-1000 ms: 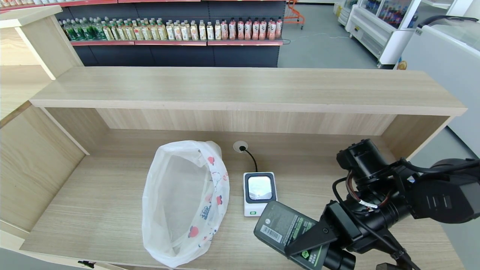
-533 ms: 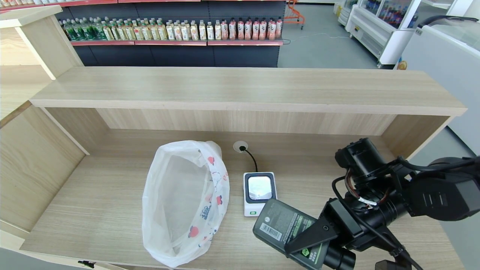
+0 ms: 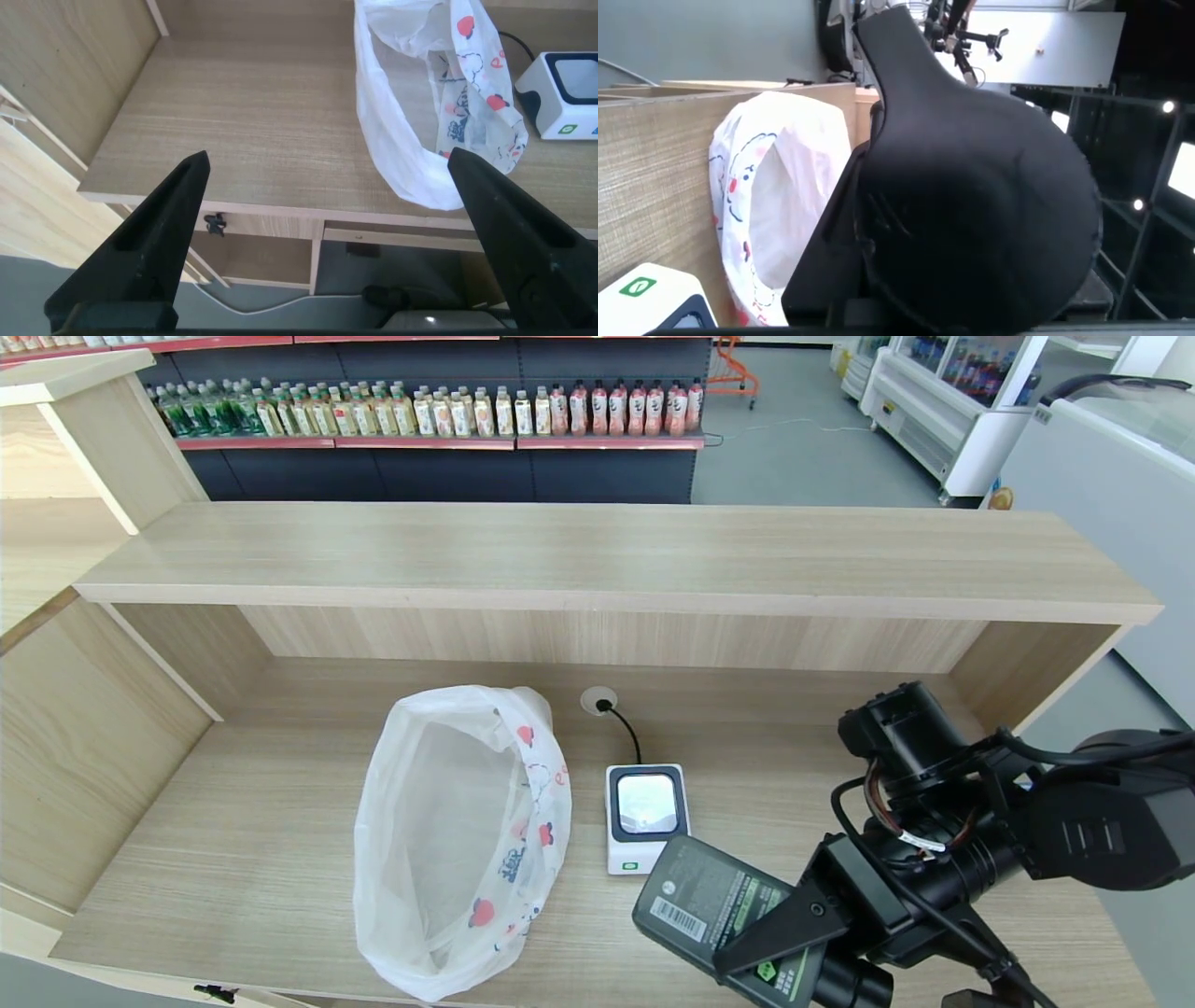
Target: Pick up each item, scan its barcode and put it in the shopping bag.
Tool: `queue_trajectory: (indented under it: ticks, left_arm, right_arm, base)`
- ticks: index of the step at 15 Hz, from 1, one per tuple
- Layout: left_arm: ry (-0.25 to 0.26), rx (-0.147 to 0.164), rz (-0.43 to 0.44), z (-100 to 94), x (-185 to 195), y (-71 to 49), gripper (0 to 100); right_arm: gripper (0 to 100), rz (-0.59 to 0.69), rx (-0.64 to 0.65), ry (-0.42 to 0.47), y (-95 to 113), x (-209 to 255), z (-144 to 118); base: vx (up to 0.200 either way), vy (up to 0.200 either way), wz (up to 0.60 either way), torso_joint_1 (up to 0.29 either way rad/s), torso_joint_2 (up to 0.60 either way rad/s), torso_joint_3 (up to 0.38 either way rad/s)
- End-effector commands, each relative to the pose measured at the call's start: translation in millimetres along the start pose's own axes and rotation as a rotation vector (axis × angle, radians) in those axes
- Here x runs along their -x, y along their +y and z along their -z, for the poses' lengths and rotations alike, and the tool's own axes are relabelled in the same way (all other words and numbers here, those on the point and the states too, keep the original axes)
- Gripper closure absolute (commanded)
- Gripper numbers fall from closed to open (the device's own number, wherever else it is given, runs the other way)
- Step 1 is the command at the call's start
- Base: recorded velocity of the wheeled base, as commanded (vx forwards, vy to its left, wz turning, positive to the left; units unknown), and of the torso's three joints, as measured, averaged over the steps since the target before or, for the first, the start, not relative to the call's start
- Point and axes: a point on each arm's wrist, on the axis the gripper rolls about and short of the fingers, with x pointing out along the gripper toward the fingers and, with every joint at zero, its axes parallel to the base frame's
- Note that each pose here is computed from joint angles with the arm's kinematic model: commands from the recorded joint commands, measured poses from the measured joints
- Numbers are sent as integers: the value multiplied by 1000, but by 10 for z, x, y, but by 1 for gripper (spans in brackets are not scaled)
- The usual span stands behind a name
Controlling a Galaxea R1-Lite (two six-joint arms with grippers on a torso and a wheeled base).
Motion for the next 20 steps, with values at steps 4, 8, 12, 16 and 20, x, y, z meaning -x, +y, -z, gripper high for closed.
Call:
queue_trajectory:
  ticks: [4,8,12,16,20]
  left_arm:
    - [0,0,0,0,0,0,0]
    - [0,0,0,0,0,0,0]
    - [0,0,0,0,0,0,0]
    - [0,0,0,0,0,0,0]
    - [0,0,0,0,0,0,0]
  right_arm:
    - [100,4,98,5,-51,17,-1]
    - [100,22,101,1,-72,25,-20]
    - [100,23,109,4,-102,37,-34]
    - [100,-22,-48,113,-263,353,-273]
    - [100,-113,-306,478,-530,1027,-678]
  base:
    - [0,0,0,0,0,0]
    - [0,0,0,0,0,0]
    - [0,0,0,0,0,0]
    - [0,0,0,0,0,0]
    - [0,0,0,0,0,0]
